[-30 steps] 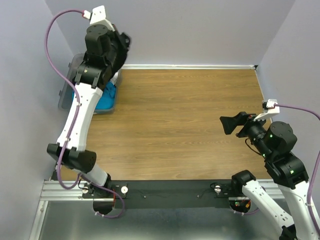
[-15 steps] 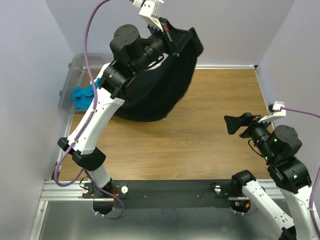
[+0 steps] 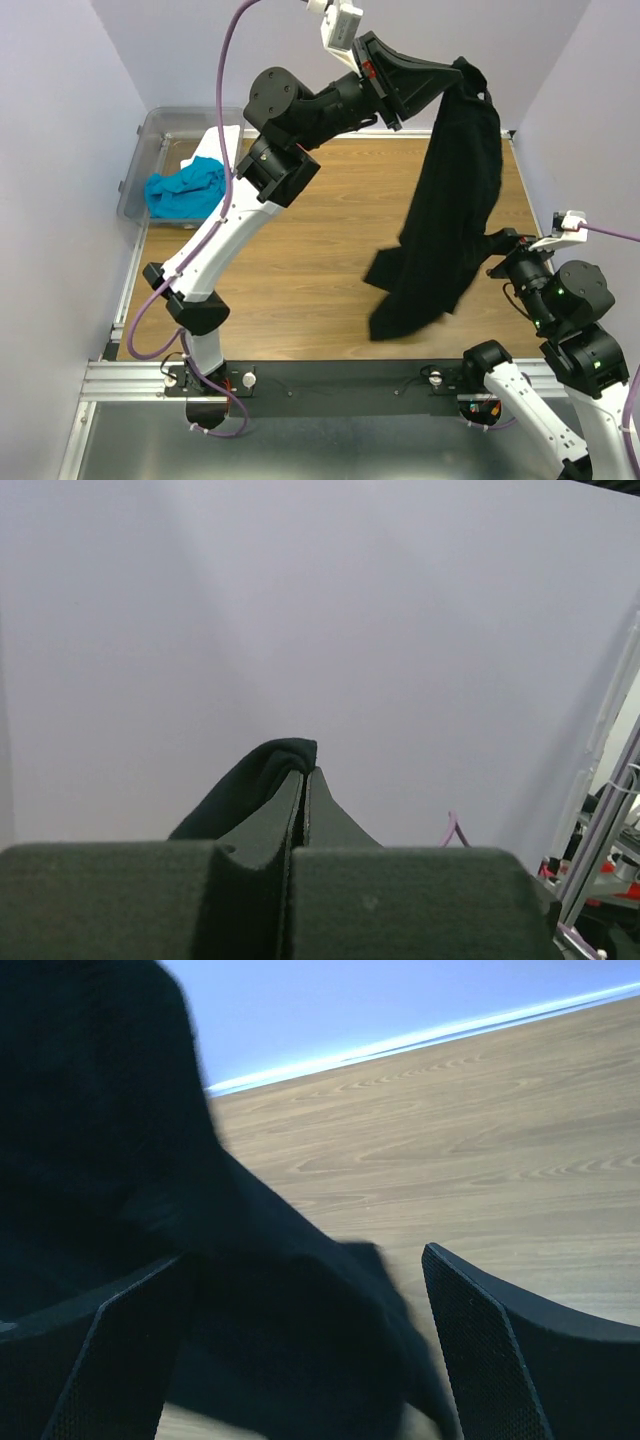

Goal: Fold and stack the t-shirts
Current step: Move the tshirt to the center of the board

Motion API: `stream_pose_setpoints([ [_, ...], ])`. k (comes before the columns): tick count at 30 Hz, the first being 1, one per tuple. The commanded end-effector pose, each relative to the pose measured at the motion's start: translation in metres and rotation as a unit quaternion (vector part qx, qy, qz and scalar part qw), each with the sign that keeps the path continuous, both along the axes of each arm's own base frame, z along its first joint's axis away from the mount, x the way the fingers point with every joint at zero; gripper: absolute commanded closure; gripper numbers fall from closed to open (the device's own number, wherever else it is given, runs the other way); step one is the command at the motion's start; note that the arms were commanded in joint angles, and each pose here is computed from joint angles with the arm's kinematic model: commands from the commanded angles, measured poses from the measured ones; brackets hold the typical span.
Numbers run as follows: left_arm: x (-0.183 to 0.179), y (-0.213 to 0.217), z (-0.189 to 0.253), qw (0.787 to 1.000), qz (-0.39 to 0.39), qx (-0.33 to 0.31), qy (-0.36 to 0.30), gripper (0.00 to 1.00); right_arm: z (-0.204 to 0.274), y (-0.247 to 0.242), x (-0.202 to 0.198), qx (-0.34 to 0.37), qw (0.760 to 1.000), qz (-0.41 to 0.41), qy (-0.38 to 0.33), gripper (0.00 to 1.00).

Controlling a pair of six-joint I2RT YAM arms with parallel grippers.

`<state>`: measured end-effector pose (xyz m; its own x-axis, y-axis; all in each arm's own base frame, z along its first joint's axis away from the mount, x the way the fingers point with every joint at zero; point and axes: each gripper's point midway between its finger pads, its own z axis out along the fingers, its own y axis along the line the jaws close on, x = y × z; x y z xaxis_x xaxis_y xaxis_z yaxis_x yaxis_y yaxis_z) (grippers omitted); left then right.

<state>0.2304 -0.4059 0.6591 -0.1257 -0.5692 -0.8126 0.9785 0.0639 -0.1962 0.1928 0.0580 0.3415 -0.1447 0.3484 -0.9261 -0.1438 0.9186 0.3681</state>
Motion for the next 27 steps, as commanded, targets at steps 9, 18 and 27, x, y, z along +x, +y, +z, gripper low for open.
stream_pose_setpoints([
  [9,0.103,0.053,-0.079,0.975,0.203,0.052,0.079,1.0,-0.013,0.006,0.008,-0.007,0.999,0.005,0.032,0.0],
  [18,0.251,0.119,-0.252,0.869,0.403,0.205,0.202,0.51,-0.046,0.033,0.029,-0.003,0.993,0.042,0.112,0.0],
  [27,0.251,0.116,-0.309,0.849,0.371,0.278,0.253,0.12,-0.135,0.08,0.038,-0.004,0.945,0.127,0.301,0.0],
])
